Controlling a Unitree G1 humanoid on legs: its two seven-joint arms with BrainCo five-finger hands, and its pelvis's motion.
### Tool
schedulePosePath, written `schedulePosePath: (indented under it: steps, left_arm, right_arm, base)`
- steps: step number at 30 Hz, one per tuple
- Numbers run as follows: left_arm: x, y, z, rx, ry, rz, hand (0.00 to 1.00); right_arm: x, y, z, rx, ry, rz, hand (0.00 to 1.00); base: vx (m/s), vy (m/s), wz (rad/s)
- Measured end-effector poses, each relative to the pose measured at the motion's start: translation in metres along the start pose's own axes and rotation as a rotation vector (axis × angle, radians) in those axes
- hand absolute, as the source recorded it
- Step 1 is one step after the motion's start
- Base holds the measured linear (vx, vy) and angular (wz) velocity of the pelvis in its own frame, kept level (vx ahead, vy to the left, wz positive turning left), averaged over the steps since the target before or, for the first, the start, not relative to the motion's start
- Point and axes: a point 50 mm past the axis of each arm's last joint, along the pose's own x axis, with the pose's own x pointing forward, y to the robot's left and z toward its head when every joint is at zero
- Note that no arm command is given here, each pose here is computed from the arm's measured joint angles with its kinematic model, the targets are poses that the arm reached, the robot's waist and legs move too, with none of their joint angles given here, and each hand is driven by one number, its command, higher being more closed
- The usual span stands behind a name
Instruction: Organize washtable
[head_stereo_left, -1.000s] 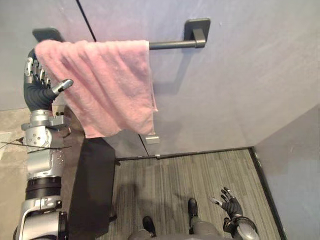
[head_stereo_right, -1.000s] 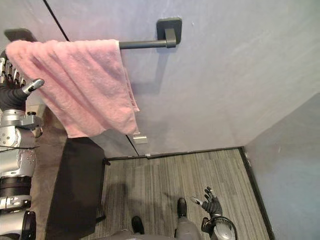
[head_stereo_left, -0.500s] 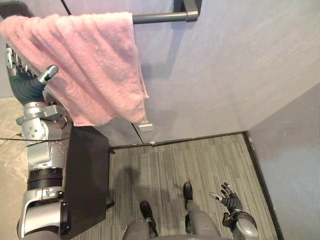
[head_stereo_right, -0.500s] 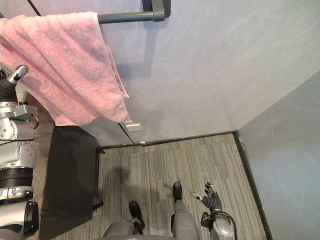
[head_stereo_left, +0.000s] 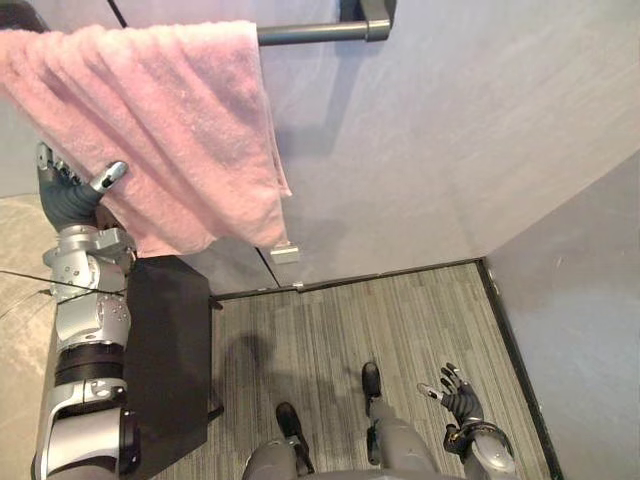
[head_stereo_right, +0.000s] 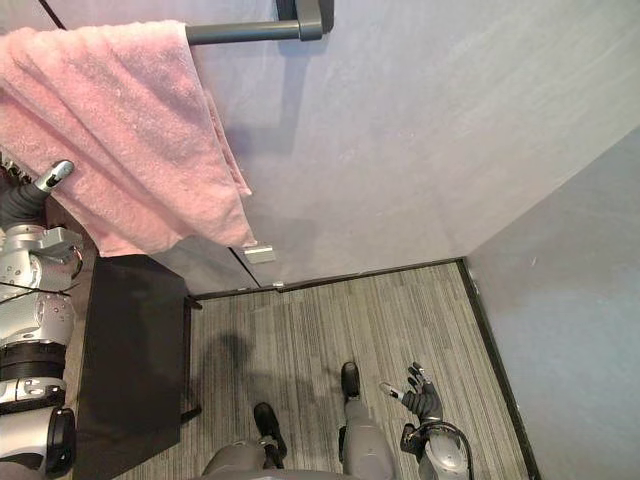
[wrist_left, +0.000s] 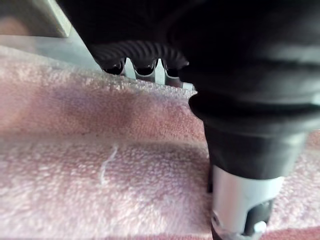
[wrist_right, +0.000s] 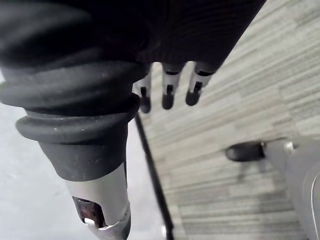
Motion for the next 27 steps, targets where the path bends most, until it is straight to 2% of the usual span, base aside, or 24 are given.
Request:
schedulePosePath:
  steps: [8, 9, 16, 20, 23, 25, 27]
  left_arm:
    - [-0.010, 0.006, -0.012, 0.057, 0.069, -0.018, 0.00]
    - [-0.010, 0.006, -0.013, 0.057, 0.075, -0.019, 1.00]
    - [-0.012, 0.005, -0.017, 0.092, 0.102, -0.032, 1.00]
    - [-0.013, 0.003, -0.018, 0.101, 0.108, -0.047, 1.00]
    - [-0.014, -0.003, -0.022, 0.123, 0.123, -0.088, 1.00]
    - [-0.014, -0.008, -0.024, 0.133, 0.133, -0.113, 1.00]
    - [-0.014, -0.013, -0.025, 0.135, 0.134, -0.133, 1.00]
  right_arm:
    - [-0.001, 0.001, -0.002, -0.009, 0.006, 0.018, 0.00]
    - [-0.001, 0.001, -0.002, -0.009, 0.007, 0.018, 0.00]
    - [-0.004, -0.001, -0.006, -0.010, 0.019, 0.013, 0.00]
    - [-0.004, 0.000, 0.008, -0.015, -0.038, 0.025, 0.00]
    - [-0.002, 0.002, 0.042, -0.050, -0.174, 0.073, 0.00]
    - [0.000, 0.011, 0.089, -0.127, -0.340, 0.180, 0.00]
    - [0.000, 0.024, 0.119, -0.138, -0.442, 0.270, 0.00]
  base:
    - [0.00, 0.000, 0.00]
    - [0.00, 0.000, 0.00]
    - [0.00, 0.000, 0.00]
    - [0.00, 0.000, 0.00]
    - [0.00, 0.000, 0.00]
    - [0.00, 0.000, 0.00]
    - [0.00, 0.000, 0.00]
